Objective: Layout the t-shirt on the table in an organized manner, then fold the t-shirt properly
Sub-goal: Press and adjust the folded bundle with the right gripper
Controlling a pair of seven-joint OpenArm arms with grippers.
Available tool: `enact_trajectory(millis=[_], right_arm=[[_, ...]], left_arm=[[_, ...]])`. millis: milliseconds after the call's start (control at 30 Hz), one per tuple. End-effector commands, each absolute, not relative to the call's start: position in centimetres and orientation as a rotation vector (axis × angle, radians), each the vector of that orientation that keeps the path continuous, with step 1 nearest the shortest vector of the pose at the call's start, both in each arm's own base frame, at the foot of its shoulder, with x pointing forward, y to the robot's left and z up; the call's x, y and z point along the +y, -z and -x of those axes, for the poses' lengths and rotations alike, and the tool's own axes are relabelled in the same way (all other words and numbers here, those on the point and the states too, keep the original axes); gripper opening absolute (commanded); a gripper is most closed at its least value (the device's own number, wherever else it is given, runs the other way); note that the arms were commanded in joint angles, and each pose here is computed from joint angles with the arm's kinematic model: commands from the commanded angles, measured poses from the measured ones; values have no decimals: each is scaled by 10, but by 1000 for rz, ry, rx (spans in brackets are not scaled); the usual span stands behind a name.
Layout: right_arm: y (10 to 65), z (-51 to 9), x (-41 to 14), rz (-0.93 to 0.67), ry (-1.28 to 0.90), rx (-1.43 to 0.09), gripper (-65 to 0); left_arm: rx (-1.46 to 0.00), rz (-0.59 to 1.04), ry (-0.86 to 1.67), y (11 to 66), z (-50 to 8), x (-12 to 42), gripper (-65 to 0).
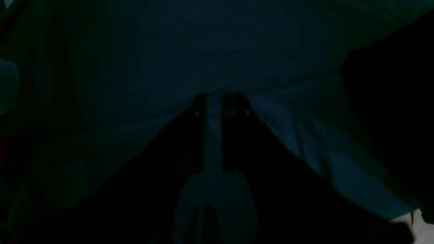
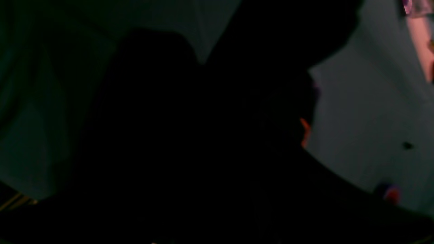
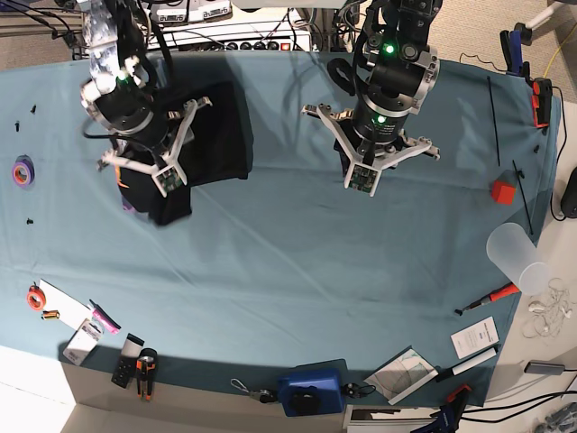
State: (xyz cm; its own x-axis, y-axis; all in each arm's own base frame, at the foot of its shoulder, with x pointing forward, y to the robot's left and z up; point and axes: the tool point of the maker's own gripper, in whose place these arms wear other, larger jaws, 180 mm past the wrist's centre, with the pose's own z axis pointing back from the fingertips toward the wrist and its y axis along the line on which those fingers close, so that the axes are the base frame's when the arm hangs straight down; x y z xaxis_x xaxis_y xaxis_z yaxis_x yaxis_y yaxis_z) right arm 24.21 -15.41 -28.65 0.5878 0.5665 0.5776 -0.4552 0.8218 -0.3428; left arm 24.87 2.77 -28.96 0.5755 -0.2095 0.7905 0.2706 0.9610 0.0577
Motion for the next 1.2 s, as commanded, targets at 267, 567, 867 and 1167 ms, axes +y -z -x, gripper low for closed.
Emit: enact_trajectory(millis=[267, 567, 867, 1167], right_arm=[[294, -224, -156, 176, -615, -714, -444], [291, -225, -171, 286, -633, -735, -444], [277, -237, -152, 239, -692, -866, -444], [278, -237, -152, 239, -693, -864, -302]], left_arm=[[-964, 84, 273, 279, -253, 25, -576], [-962, 85, 276, 279, -253, 25, -576], [-961, 96, 275, 279, -252, 23, -576], [-962, 96, 275, 279, -252, 23, -575]])
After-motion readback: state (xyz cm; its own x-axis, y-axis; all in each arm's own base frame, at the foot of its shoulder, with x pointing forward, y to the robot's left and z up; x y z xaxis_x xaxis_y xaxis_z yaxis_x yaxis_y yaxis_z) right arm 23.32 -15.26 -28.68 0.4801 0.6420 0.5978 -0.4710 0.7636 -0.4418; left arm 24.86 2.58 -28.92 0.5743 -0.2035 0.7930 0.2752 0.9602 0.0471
